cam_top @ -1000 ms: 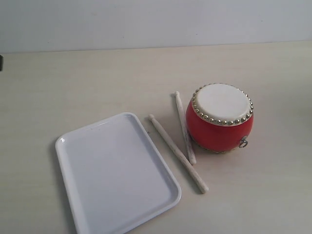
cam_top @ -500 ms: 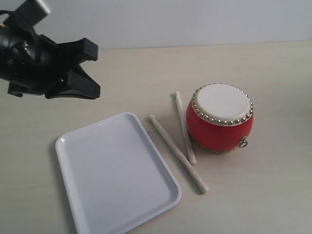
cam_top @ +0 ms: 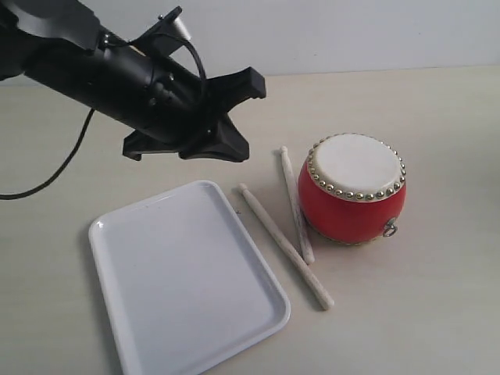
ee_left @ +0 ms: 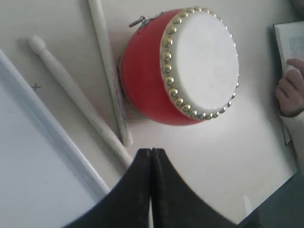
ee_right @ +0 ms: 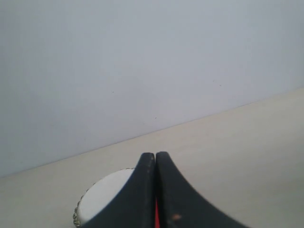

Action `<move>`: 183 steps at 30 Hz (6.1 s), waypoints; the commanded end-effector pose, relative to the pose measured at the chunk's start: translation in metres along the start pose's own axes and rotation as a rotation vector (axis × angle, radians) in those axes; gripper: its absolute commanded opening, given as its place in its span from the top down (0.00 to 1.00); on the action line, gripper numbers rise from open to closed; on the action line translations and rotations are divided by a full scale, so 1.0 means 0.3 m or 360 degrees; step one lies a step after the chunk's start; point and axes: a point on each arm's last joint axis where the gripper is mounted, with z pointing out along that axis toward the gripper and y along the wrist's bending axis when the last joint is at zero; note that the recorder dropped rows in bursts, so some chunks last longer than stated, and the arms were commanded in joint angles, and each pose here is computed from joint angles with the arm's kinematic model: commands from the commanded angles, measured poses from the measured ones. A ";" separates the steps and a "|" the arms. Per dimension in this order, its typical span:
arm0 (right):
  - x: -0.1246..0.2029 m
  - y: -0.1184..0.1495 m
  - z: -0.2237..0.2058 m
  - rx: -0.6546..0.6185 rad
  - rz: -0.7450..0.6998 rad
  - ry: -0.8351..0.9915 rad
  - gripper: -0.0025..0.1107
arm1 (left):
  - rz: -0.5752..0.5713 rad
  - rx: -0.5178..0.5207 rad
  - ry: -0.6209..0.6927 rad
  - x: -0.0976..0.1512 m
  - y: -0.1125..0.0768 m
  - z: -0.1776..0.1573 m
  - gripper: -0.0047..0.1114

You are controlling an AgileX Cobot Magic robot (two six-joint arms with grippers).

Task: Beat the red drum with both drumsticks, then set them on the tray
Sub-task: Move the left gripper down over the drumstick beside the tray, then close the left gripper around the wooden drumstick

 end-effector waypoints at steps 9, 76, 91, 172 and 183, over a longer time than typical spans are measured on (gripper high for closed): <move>-0.001 -0.001 -0.001 0.0004 -0.0015 -0.0027 0.98 | -0.0247 0.0010 -0.0041 0.028 -0.046 0.156 0.96; -0.001 -0.001 -0.001 0.0004 -0.0013 -0.0027 0.98 | -0.0768 -0.0516 -0.0244 0.367 -0.189 0.463 0.56; -0.001 -0.001 -0.001 0.0004 -0.0013 -0.0027 0.98 | -0.0820 -0.0517 -0.0170 0.391 -0.172 0.506 0.56; -0.001 -0.001 -0.001 0.0001 -0.0010 -0.0026 0.98 | -0.0862 -0.0667 -0.0127 0.402 -0.101 0.562 0.70; -0.001 -0.001 -0.001 0.0001 -0.0010 -0.0026 0.98 | -0.0857 -0.0689 -0.0126 0.404 -0.097 0.561 0.96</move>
